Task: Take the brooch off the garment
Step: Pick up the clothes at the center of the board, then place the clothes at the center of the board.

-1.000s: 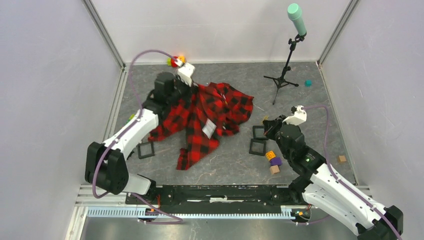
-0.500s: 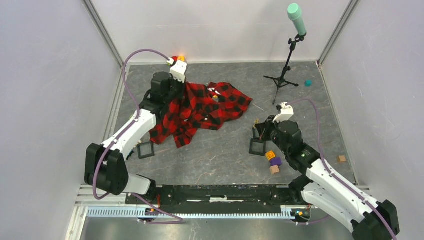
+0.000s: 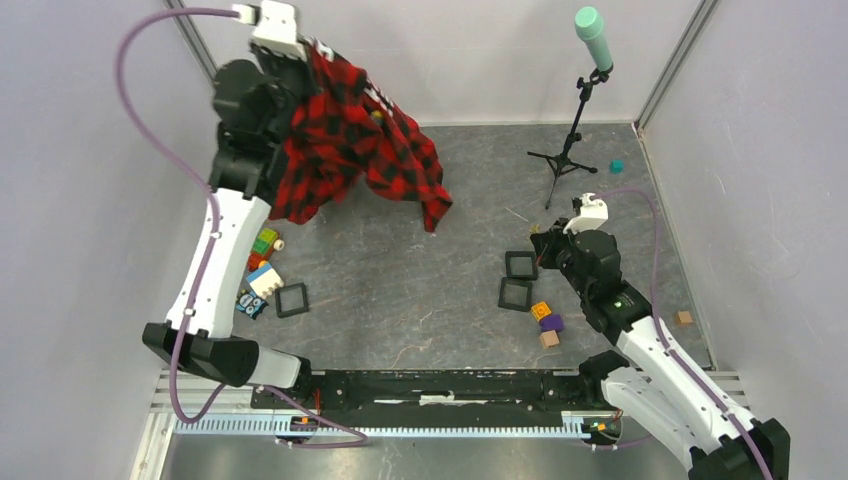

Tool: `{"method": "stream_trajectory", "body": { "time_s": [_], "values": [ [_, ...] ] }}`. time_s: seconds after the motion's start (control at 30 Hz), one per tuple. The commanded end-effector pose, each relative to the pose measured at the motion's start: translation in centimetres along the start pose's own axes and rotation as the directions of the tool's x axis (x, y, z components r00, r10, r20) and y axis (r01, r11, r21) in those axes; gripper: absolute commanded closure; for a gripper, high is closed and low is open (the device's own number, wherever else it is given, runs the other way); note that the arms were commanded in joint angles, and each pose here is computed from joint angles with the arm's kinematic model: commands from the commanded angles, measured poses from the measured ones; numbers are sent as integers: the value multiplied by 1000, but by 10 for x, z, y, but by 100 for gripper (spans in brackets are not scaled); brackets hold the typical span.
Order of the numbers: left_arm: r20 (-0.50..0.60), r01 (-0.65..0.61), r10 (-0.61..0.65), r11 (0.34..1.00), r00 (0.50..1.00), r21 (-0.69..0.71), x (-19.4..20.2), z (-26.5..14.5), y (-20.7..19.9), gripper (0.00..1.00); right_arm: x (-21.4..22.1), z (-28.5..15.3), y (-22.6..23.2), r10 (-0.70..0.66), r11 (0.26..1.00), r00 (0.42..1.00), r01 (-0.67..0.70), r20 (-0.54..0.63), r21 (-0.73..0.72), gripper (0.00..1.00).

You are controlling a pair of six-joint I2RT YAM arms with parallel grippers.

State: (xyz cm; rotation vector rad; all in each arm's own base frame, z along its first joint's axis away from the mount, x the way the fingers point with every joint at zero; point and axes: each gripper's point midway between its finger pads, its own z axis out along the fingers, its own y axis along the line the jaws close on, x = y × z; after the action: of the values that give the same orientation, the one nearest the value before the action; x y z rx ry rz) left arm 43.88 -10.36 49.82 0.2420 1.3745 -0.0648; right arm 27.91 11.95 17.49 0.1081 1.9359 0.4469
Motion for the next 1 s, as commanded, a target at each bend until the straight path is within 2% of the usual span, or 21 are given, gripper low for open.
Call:
{"method": "stream_trajectory", "body": {
  "time_s": [0.0, 0.17, 0.43, 0.57, 0.67, 0.73, 0.83, 0.93, 0.97],
  "values": [
    [104, -64, 77, 991, 992, -116, -64, -5, 41, 98, -35, -8, 2, -20, 1000, 995, 18, 101, 19, 100],
    [112, -84, 98, 989, 989, -123, -77, -1, 53, 98, -27, -5, 1, -25, 1000, 997, 24, 78, 12, 100],
    [45, -55, 58, 996, 997, -69, -41, 14, 42, 98, -23, -3, 3, -21, 1000, 998, 21, 67, -5, 100],
    [-50, 41, -34, 988, 998, 147, 13, 28, -5, 98, -13, 0, 6, -33, 999, 998, 35, 45, -41, 100],
    [-176, 196, -150, 939, 973, 282, 64, 32, -44, 98, 1, 4, 18, -50, 991, 999, 49, 0, -123, 100],
    [-270, 296, -212, 898, 939, 326, 103, 30, -73, 98, 10, 5, 21, -55, 987, 998, 49, -33, -150, 100],
    [-379, 359, -222, 868, 898, 343, 154, 21, -112, 97, 14, 6, 20, -69, 986, 997, 61, -44, -158, 100],
    [-484, 431, -232, 832, 843, 351, 203, 4, -155, 88, 19, 5, 23, -92, 978, 994, 79, -57, -195, 100],
    [-514, 453, -231, 814, 826, 363, 218, -4, -170, 78, 22, 5, 22, -95, 977, 993, 81, -64, -197, 100]
  ]
}}
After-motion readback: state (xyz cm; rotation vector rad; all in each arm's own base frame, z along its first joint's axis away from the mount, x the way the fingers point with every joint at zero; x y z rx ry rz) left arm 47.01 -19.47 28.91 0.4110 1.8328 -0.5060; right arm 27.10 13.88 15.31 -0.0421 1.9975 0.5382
